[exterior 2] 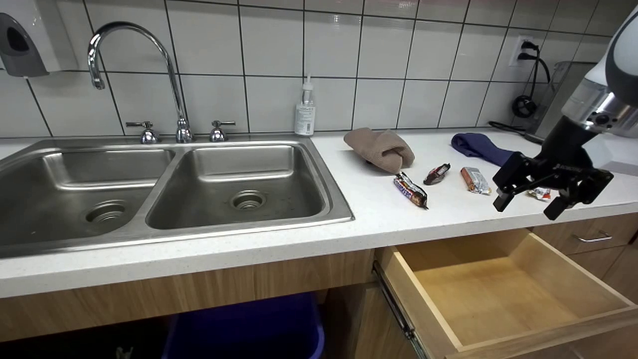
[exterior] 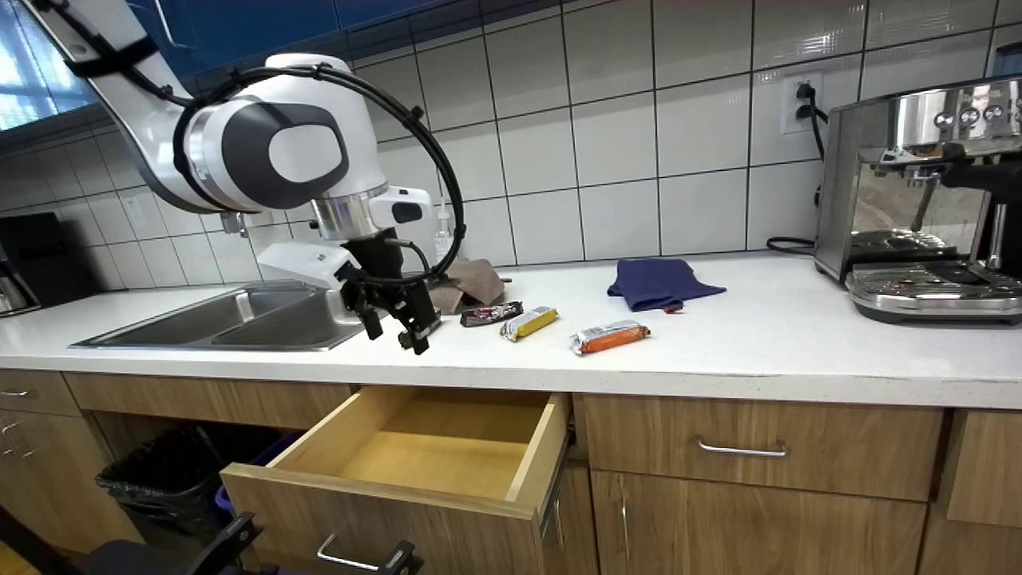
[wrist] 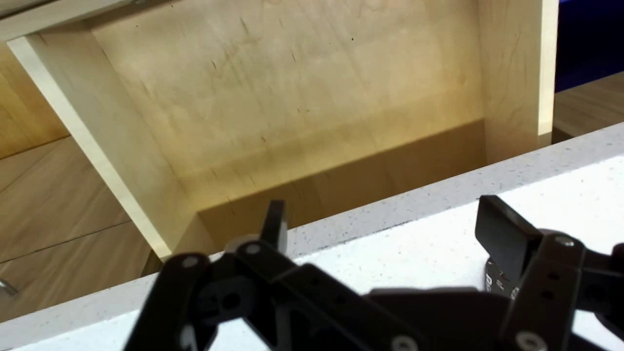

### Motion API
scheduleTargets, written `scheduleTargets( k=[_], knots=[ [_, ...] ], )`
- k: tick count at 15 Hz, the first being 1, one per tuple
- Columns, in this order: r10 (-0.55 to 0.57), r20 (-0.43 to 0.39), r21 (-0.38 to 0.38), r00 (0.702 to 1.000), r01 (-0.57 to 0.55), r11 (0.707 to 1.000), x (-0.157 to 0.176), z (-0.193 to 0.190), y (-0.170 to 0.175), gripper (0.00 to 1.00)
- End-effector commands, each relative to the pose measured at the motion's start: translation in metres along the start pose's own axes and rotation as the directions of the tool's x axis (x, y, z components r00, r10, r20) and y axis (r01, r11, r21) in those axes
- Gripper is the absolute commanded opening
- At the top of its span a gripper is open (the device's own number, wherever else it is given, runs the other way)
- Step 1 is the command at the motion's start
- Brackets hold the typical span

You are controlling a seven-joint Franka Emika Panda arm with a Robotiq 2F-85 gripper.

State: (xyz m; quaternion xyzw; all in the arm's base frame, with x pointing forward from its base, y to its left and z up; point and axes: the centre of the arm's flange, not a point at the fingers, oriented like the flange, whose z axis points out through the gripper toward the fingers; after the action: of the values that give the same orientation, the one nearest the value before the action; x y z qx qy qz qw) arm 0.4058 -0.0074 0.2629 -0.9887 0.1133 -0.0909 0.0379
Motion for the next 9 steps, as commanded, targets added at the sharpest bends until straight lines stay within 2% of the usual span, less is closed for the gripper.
scheduleTargets(
  k=[1, 9],
  knots=[
    [0.006, 0.021, 0.014, 1.0, -0.007, 1.0, 0.018, -0.017, 0.002, 1.0],
    [0.034, 0.02, 0.026, 0.999, -0.035, 0.999, 0.081, -0.022, 0.0, 1.0]
  ],
)
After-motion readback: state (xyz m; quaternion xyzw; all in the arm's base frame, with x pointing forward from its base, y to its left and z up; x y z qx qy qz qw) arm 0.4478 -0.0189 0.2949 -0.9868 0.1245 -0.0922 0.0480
